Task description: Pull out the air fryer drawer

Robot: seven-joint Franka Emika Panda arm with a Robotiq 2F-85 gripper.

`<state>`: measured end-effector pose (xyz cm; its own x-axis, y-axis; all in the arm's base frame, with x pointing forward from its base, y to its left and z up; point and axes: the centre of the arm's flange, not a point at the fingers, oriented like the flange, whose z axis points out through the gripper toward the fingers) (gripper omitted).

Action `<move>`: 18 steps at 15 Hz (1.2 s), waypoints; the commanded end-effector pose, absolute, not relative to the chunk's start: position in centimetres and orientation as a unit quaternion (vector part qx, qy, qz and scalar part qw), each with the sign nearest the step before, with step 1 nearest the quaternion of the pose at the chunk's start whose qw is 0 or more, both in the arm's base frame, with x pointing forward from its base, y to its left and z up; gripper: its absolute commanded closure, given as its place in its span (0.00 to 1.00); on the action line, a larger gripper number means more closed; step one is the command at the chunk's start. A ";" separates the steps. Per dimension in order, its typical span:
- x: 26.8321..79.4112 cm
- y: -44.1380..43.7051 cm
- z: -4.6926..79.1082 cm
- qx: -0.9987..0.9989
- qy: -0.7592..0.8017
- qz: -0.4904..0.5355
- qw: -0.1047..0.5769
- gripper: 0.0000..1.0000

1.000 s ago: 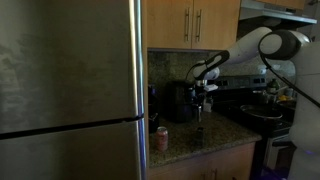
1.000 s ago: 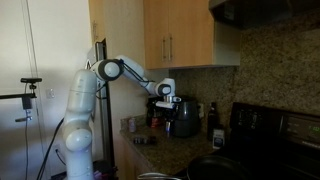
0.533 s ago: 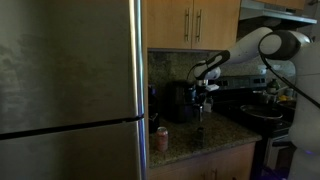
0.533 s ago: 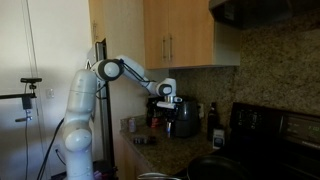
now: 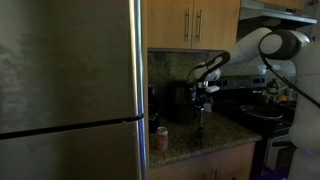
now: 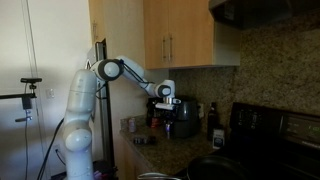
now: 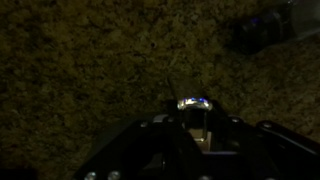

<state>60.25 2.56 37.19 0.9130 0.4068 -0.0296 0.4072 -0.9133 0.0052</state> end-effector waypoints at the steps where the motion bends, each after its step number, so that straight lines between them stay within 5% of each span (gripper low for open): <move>1: 57.3 4.8 33.6 0.971 0.238 -0.039 -0.004 0.91; 14: 51.6 7.0 32.2 0.976 0.216 -0.019 0.009 0.91; 15: 51.5 7.2 32.1 0.978 0.209 -0.006 0.011 0.41; 18: 50.3 9.1 31.1 0.974 0.223 0.037 0.013 0.28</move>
<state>52.21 6.37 34.00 0.9202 0.3915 0.0023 0.3913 -0.9199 0.0268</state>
